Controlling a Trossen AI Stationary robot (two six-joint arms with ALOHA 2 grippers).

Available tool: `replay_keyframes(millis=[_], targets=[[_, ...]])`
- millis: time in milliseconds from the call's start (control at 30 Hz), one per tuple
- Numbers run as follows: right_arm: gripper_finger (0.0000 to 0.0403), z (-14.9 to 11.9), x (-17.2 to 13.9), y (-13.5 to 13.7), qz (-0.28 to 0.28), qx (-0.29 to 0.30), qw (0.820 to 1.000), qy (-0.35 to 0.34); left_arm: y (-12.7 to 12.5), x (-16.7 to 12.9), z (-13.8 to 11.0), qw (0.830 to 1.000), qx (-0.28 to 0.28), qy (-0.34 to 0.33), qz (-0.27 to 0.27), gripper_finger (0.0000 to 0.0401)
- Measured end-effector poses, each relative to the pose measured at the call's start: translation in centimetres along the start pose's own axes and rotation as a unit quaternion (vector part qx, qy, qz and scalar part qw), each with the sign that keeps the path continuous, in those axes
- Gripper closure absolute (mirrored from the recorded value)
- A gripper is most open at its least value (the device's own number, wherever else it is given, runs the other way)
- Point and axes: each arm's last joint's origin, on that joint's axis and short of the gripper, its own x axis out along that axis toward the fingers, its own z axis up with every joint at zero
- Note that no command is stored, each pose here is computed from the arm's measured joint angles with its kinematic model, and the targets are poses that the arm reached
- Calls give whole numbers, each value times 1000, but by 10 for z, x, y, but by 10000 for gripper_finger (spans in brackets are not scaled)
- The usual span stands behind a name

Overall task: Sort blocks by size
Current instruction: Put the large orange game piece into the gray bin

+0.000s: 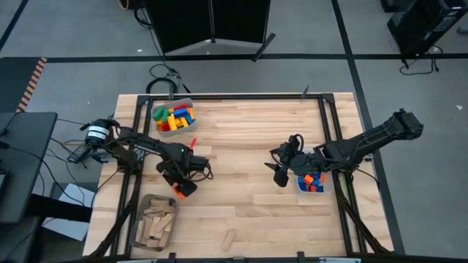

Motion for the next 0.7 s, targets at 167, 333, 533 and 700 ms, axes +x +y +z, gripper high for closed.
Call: replay_keyframes(millis=[167, 333, 533, 700], targets=[[141, 0, 0, 0, 0, 0, 1000, 0, -1, -9, 7, 999, -7, -41, 10, 204], [145, 0, 0, 0, 1, -5, 1000, -1, -7, -30, 22, 993, -4, -118, 16, 204], [147, 0, 0, 0, 4, -8, 1000, -1, -11, -60, 37, 988, 2, -157, -12, 204], [145, 0, 0, 1, 19, -6, 1000, 5, -19, -86, 44, 978, 38, -205, -20, 204]])
